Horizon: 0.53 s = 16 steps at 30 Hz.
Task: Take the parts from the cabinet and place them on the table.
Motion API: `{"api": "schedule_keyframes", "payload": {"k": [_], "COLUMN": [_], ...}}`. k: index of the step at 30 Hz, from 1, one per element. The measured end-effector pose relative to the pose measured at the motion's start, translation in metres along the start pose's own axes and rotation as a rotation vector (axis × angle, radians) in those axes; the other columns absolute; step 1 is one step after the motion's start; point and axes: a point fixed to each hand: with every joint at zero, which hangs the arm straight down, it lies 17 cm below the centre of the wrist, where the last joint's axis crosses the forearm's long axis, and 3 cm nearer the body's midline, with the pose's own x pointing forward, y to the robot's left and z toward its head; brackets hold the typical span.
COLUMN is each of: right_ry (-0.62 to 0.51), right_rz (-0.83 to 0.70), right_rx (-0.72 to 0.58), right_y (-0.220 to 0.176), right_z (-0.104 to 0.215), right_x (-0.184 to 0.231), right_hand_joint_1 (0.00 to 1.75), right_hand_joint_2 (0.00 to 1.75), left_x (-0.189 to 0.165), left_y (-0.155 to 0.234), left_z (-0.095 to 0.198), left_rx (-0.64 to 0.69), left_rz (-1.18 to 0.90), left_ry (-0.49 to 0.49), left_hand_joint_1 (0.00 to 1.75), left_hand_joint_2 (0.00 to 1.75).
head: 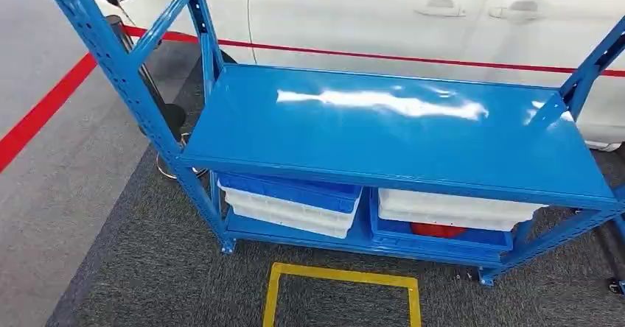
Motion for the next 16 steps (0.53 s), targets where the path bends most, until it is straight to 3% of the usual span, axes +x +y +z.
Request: {"api": "schedule_keyframes", "payload": {"k": [16], "right_ry": [0.025], "right_rz": [0.004], "right_rx": [-0.001], "right_y": [-0.0012], "right_z": [-0.0014], "right_x": [-0.0029], "right_hand_joint_1": [0.00], "right_hand_joint_2": [1.75], "left_x": [-0.0045], "left_y": [0.0066], "left_z": [-0.0016], "left_rx": [0.038], "left_rz": [-0.046], "left_ry": [0.027], "left_hand_joint_1": [0.00], "left_hand_joint_2": [1.75]}}
